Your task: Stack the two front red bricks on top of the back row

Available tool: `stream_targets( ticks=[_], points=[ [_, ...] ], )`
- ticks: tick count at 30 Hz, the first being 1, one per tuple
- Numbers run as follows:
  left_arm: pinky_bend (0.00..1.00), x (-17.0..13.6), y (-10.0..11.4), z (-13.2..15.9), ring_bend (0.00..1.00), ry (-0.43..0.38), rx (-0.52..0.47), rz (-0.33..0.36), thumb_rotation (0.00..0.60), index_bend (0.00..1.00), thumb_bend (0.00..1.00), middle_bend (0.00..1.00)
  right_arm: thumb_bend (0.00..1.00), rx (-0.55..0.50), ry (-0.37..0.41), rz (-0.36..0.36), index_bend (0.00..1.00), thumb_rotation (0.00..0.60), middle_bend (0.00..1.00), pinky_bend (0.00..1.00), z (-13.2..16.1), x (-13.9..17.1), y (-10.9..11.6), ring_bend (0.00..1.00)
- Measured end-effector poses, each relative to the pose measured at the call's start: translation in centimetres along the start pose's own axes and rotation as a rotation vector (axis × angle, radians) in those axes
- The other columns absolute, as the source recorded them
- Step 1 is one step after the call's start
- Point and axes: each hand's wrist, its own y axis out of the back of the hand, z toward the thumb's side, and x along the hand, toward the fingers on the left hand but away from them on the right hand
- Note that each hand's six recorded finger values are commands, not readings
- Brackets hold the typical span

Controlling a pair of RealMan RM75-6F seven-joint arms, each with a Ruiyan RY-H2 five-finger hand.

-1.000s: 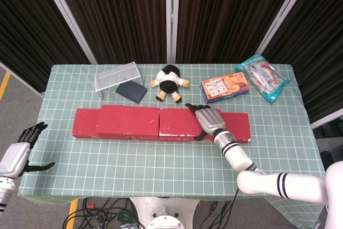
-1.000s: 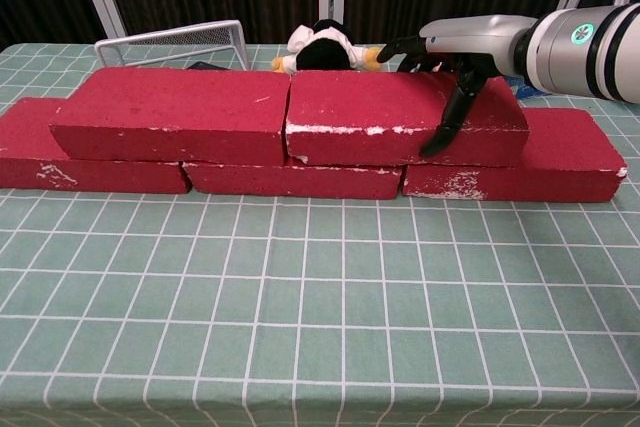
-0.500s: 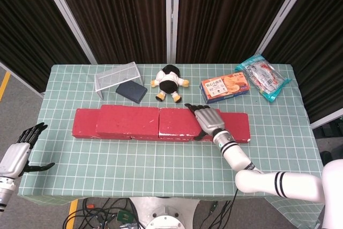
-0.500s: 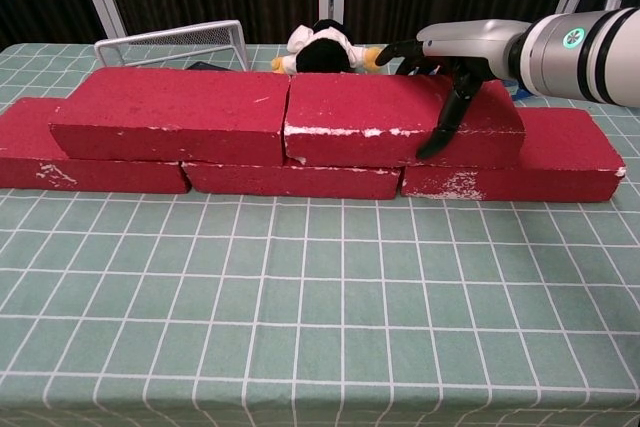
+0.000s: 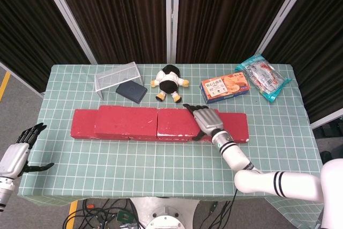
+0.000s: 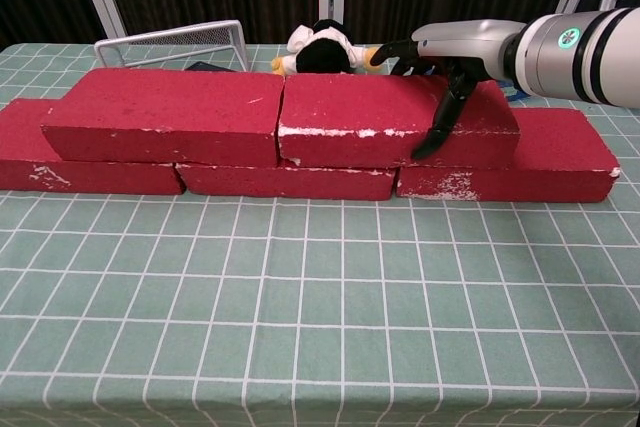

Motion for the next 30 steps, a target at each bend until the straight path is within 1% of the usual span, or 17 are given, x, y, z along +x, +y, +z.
stream_targets(
  ticks=[4,7,8,10,11,13,15,24,30],
  points=[
    [0.00,0.0,-0.1,-0.1,0.00,0.001,0.000,-0.004,0.600,0.05,0.00,0.00,0.05,0.000,0.000,0.007,0.00,0.600,0.18,0.27,0.2,-0.1,-0.1,0.15],
    [0.00,0.0,0.0,-0.1,0.00,0.002,-0.001,-0.003,0.600,0.05,0.00,0.00,0.02,-0.006,0.001,0.016,0.00,0.600,0.12,0.22,0.3,-0.1,-0.2,0.08],
    [0.00,0.0,0.0,-0.2,0.00,0.003,-0.002,-0.002,0.600,0.05,0.00,0.00,0.01,-0.006,0.001,0.016,0.00,0.600,0.10,0.20,0.3,-0.1,-0.2,0.04],
    [0.00,-0.1,0.0,-0.2,0.00,0.005,-0.002,-0.002,0.600,0.05,0.00,0.00,0.00,-0.010,0.001,0.017,0.00,0.600,0.07,0.15,0.3,-0.1,-0.3,0.01],
    [0.00,-0.1,0.0,-0.2,0.00,0.005,-0.003,-0.002,0.600,0.05,0.00,0.00,0.00,-0.013,0.002,0.016,0.00,0.600,0.05,0.12,0.3,-0.1,-0.3,0.00],
    [0.00,-0.1,0.0,-0.3,0.00,0.006,-0.003,-0.002,0.600,0.05,0.00,0.00,0.00,-0.018,0.002,0.013,0.00,0.600,0.02,0.03,0.3,-0.1,-0.2,0.00],
    [0.00,-0.1,-0.1,-0.3,0.00,0.006,-0.004,-0.003,0.600,0.05,0.00,0.00,0.00,-0.020,0.003,0.011,0.00,0.600,0.00,0.00,0.3,-0.1,-0.1,0.00],
    [0.00,-0.1,-0.1,-0.3,0.00,0.007,-0.005,-0.004,0.600,0.05,0.00,0.00,0.00,-0.022,0.007,0.000,0.00,0.600,0.00,0.00,0.3,0.1,0.3,0.00],
    [0.00,-0.1,0.1,-0.1,0.00,0.002,-0.001,0.001,0.600,0.05,0.00,0.00,0.00,-0.020,0.020,-0.005,0.00,0.600,0.00,0.00,0.4,1.2,0.9,0.00]
  ],
)
